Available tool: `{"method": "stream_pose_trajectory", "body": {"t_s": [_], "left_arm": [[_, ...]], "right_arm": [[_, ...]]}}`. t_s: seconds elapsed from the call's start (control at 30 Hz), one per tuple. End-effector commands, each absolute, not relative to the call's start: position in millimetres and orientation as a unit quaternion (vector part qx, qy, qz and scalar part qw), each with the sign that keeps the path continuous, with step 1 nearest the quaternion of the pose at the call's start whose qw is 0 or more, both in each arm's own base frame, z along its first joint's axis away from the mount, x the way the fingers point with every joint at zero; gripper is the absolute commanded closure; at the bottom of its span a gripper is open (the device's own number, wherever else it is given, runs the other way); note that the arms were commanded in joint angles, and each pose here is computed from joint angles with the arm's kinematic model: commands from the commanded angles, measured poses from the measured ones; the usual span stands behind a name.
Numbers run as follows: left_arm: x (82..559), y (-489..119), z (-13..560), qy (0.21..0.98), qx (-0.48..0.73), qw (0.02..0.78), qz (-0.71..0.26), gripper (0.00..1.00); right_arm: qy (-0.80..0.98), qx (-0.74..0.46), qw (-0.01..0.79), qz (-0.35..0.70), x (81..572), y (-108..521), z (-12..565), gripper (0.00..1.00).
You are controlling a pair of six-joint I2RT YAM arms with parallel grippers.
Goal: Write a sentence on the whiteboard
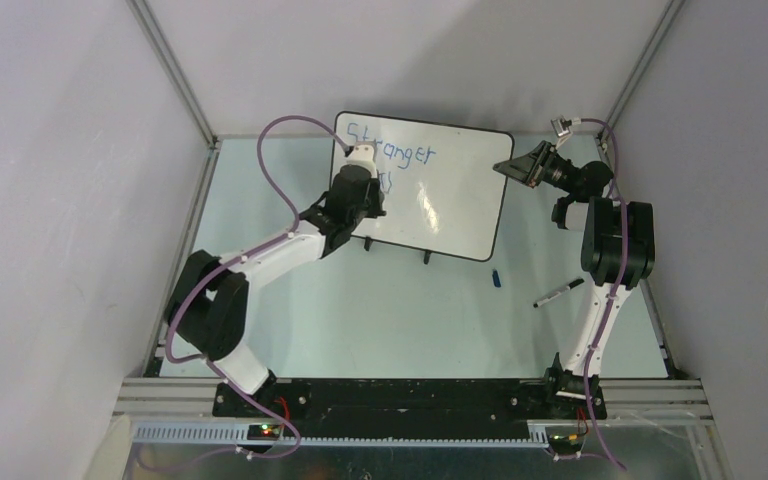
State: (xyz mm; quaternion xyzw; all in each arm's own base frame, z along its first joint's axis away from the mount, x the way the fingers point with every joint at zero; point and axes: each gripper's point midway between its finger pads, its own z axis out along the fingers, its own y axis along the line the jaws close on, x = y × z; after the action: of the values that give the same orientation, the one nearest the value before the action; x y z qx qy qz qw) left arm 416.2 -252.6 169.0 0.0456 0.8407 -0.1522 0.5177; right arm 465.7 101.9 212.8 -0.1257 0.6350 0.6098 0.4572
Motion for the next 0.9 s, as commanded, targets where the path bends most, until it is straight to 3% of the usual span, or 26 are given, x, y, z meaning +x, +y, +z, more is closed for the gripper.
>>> {"method": "stream_pose_trajectory", "body": {"t_s": [0.0,0.4,0.87], "left_arm": [[412,-249,187,0.830,0.034,0.535,-0.155,1.00],[416,-251,222,0.797,0.033,0.577,-0.176,1.00],[429,-261,219,0.804,0.040,0.568,-0.169,1.00]], "right_arm": [[0.617,-0.155,0.479,0.604,454,103,249,1.00],[0.617,-0.157,0.479,0.604,453,103,250,1.00],[0.617,-0.157,0.479,0.604,453,103,250,1.00]]}}
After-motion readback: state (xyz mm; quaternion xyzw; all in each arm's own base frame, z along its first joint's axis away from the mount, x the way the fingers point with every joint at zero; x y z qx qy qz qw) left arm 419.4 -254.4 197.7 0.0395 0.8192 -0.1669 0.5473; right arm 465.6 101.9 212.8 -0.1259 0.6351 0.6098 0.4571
